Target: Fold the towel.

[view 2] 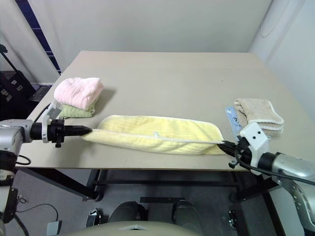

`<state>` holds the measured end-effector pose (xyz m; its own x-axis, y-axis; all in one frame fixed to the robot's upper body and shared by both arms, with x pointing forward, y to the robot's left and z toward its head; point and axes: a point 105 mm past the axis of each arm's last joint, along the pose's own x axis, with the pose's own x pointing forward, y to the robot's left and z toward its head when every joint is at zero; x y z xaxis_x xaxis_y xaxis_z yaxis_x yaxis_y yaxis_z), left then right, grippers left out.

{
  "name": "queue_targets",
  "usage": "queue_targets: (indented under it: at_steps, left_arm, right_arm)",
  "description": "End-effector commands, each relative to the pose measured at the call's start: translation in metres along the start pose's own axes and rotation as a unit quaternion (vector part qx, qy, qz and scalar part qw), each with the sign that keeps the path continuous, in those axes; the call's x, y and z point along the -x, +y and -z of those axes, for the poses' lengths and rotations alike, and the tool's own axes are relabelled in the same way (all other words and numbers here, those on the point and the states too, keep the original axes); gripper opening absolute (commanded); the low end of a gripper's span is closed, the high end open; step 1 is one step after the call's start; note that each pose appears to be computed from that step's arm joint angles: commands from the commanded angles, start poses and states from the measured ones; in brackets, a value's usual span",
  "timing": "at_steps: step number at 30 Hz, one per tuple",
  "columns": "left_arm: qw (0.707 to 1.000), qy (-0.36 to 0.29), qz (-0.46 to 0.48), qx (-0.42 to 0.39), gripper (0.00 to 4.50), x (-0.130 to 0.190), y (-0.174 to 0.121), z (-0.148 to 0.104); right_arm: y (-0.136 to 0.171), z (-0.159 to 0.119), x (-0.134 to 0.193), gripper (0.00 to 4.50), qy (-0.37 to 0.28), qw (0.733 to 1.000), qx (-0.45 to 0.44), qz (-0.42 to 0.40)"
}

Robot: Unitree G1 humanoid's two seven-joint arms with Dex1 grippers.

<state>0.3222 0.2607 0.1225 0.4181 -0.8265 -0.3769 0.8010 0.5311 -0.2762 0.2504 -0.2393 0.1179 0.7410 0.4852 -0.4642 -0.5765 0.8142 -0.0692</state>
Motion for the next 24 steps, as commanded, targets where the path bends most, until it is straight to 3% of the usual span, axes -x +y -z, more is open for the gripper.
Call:
queue_targets:
  at_steps: [1,10,24]
  left_arm:
    - [0.999,-0.031,-0.031,-0.005,0.03,0.002,0.010,-0.016]
    - [0.994,-0.061,-0.083,0.017,0.03,-0.027,0.035,-0.023]
    - [0.991,-0.073,-0.108,0.024,0.03,-0.060,0.046,-0.016]
  right_arm:
    - [-0.018,-0.010,-0.007,0.00,-0.020,0.999,-0.006,0.029]
    - [-0.047,-0.027,-0.057,0.00,-0.067,0.995,-0.045,0.062]
    - [-0.077,-0.017,-0.104,0.00,-0.072,0.985,-0.097,0.127]
